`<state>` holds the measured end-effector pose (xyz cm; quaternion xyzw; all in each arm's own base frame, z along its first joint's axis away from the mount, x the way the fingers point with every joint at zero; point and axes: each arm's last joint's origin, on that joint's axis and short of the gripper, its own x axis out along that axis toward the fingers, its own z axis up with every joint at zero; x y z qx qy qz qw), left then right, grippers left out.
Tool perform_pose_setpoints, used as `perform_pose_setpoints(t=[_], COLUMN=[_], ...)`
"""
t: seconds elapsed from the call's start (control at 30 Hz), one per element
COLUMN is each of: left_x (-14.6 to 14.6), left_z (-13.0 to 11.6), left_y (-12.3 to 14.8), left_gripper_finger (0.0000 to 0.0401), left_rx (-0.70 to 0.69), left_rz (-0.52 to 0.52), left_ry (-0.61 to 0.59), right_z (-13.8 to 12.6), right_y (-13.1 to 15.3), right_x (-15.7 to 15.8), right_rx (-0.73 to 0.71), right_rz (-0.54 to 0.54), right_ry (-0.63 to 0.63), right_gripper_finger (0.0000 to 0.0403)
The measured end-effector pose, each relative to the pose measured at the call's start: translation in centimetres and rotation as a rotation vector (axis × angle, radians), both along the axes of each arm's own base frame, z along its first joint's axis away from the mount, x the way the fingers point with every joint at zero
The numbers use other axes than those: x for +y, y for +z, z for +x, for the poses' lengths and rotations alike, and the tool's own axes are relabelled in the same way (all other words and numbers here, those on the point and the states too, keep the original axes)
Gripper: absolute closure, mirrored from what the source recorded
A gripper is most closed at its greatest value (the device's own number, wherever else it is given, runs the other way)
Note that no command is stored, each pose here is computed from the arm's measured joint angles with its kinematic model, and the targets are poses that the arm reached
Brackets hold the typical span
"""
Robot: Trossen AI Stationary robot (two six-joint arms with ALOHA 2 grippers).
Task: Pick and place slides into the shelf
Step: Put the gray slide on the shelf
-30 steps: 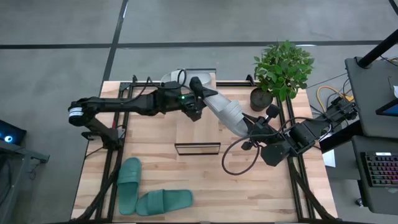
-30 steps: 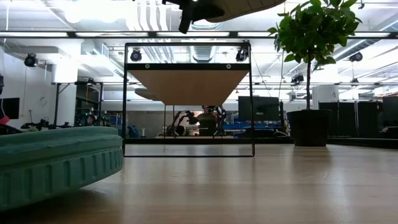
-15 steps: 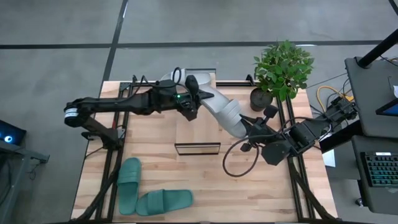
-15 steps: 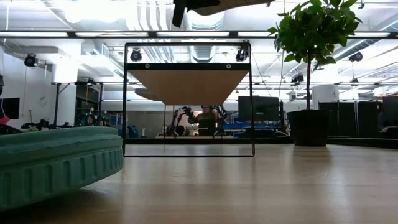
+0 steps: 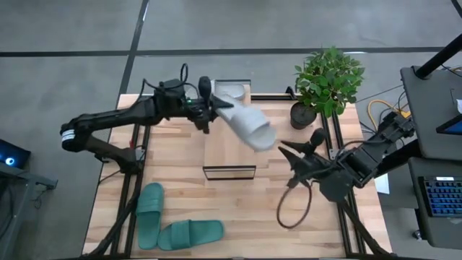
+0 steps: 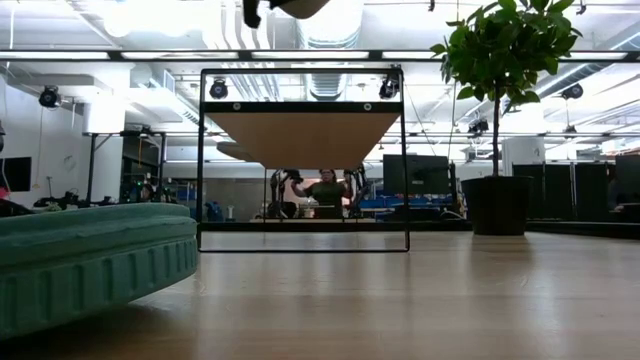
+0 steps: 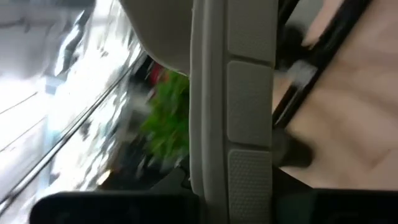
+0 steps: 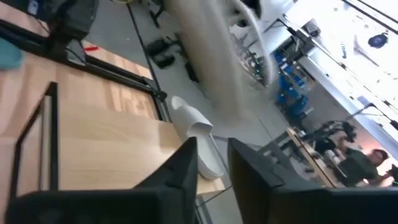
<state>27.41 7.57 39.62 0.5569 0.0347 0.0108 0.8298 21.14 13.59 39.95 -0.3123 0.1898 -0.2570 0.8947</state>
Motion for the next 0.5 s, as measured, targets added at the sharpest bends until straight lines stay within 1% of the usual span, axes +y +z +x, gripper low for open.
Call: perform_pose_setpoints(t=[0.1,0.13,0.23,0.33,0.5], left_x=[0.4,0.5,1.0,1.4,1.5], left_z=[-0.8,-0.9,-1.1,-0.7,-0.5], left_y=[-0.4,-0.3,-0.4,-1.0,-1.1], left_gripper_finger=[0.0371,0.0371,0.0371,0.0371,0.0371], left_rx=[0.000,-0.013,-0.023,0.001,0.000], left_rz=[-0.037,-0.040,-0.042,-0.074,-0.073], left_ry=[-0.121,-0.140,-0.127,-0.115,-0.118], right_z=[0.0,0.0,0.4,0.9,1.9], right_y=[0.0,-0.1,-0.4,-0.4,0.3], right_x=[0.5,0.7,1.3,2.4,3.2], right_rx=[0.011,0.023,0.060,0.081,0.070], right_rz=[-0.014,-0.029,-0.085,-0.149,-0.215], right_ry=[0.019,0.027,0.050,0.088,0.111], right_gripper_finger=[0.0275,0.0263,0.0229,0.0201,0.0172])
